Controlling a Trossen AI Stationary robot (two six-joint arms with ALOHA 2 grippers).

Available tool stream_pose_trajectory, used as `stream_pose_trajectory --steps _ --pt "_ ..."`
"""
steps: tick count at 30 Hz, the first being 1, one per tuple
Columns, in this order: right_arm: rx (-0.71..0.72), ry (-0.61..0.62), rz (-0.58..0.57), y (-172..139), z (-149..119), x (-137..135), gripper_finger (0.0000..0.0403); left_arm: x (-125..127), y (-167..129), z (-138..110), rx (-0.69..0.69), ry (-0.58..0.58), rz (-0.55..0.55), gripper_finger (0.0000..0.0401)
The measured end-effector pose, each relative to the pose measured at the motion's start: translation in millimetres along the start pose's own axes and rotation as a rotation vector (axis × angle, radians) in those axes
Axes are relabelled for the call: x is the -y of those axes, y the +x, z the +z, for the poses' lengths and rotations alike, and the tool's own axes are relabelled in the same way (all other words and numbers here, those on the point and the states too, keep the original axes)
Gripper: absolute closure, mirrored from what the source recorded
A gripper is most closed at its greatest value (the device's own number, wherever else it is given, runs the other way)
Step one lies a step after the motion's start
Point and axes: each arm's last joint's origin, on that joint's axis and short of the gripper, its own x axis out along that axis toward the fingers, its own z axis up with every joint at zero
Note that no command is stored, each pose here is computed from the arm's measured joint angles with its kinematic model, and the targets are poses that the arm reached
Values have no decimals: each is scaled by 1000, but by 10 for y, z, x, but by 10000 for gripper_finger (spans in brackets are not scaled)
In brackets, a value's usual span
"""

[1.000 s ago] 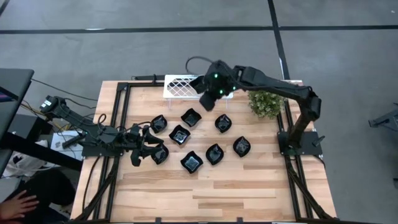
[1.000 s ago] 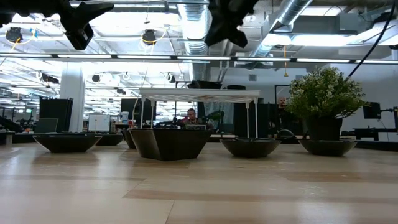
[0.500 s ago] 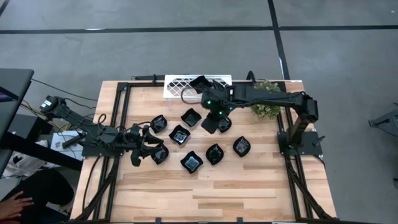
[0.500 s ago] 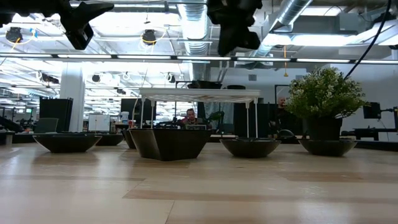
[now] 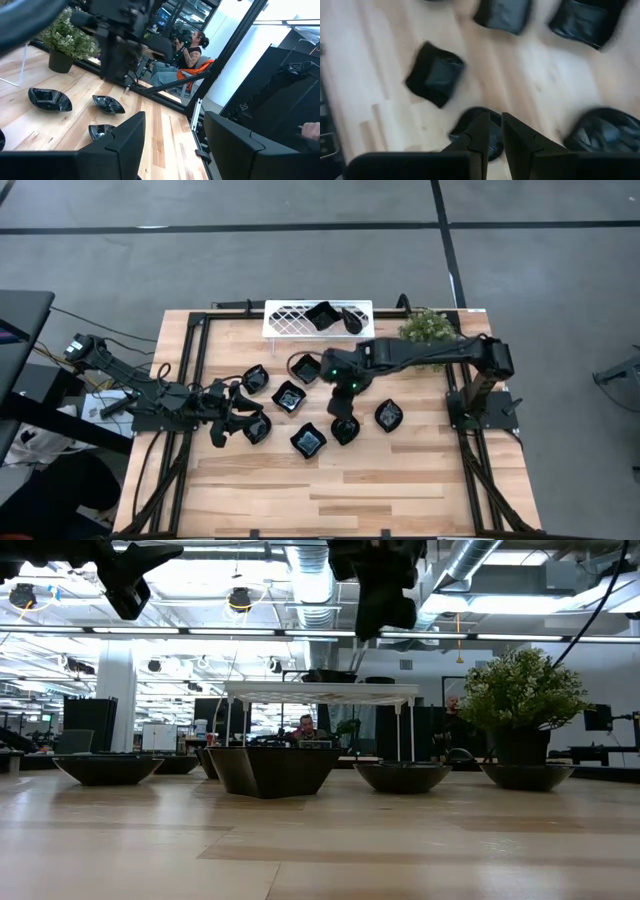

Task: Pick & Place Mini shaped plates
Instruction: Stack the distorted square plate on top of the other distorted square plate on the shelf

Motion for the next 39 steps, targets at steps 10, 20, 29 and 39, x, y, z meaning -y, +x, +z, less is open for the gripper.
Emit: stream_pose_trajectory --steps 10,20,29,39 --pt "0 -117 64 282 -68 -290 359 1 0 0 0 -3 0 196" --pt "-63 -155 72 664 -131 -482 359 0 0 -2 -1 0 0 196" --pt "-94 -147 134 971 -128 -542 337 9 -1 -7 -15 53 -33 196" --pt "-57 -147 128 1056 -95 -557 293 43 -6 -25 -69 50 -153 196"
